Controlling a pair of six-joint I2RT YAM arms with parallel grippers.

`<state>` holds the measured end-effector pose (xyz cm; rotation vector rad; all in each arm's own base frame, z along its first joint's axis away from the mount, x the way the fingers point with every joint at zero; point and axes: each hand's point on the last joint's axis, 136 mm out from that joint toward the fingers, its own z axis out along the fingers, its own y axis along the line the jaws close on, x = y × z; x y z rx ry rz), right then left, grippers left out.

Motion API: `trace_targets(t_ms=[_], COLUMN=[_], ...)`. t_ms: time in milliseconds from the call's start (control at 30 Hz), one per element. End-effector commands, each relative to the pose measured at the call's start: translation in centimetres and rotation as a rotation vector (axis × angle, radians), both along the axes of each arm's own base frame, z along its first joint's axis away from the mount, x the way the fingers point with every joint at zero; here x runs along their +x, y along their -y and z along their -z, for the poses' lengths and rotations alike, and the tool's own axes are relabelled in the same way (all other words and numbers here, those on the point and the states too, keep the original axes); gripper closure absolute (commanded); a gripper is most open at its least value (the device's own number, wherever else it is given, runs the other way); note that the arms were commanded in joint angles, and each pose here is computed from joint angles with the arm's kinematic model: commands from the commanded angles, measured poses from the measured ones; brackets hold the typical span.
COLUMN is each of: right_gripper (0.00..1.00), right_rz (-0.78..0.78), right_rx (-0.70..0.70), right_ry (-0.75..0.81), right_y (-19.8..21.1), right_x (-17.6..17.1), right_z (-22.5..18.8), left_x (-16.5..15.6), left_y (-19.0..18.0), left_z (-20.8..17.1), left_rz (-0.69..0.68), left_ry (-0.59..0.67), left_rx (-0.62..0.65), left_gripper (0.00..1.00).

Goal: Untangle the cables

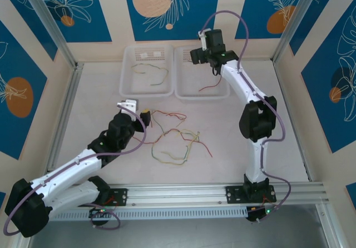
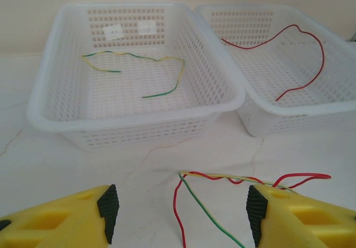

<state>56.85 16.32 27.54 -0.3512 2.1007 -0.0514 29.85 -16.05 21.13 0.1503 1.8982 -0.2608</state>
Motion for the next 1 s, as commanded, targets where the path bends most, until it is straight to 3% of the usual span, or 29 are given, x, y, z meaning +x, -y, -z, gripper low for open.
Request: trace_targets(t_ms=[0,233,367,433,533,633,767,967], right_gripper=[0.04,0.09,0.13,0.20,0.24,0.26,0.27,0.27], right_rz=[0.005,-0.272,-0.364,-0.375,-0.400,-0.354,-0.191,-0.074], right_rx=[0.082,0.396,0.477,0.508,0.553,0.586,0.622,0.604], right_ry=[0.073,0.094,0.031,-0.017,-0.112,-0.146,-0.163,-0.085], right_y=[1.1,-2.1,-2.1,-2.0,-2.2,-1.7,-0.1,1.5], right_x=[-4.0,-15.2,-21.2,-23.3,-26.2,-27.5,-26.6,-24.2], right_z=[-6.5,-6.3,-2.1,-0.1,2.6,5.5,8.9,9.0], left_x=[0.0,0.1,0.1,0.1,-0.2,0.1,1.7,4.2], left_y=[-0.2,2.1,5.1,6.6,9.0,10.5,10.9,12.1], left_z=[-0.6,-0.4,-0.2,-0.1,0.0,0.5,2.4,4.2], left_rz=[-0.016,0.104,0.266,0.335,0.453,0.511,0.471,0.467], left_ry=[0.010,-0.003,-0.031,-0.052,-0.060,-0.078,-0.142,-0.201], left_rx=[0.017,0.023,0.054,0.063,0.044,0.041,0.092,0.211], left_gripper=[0.33,0.30,0.28,0.28,0.29,0.29,0.29,0.30])
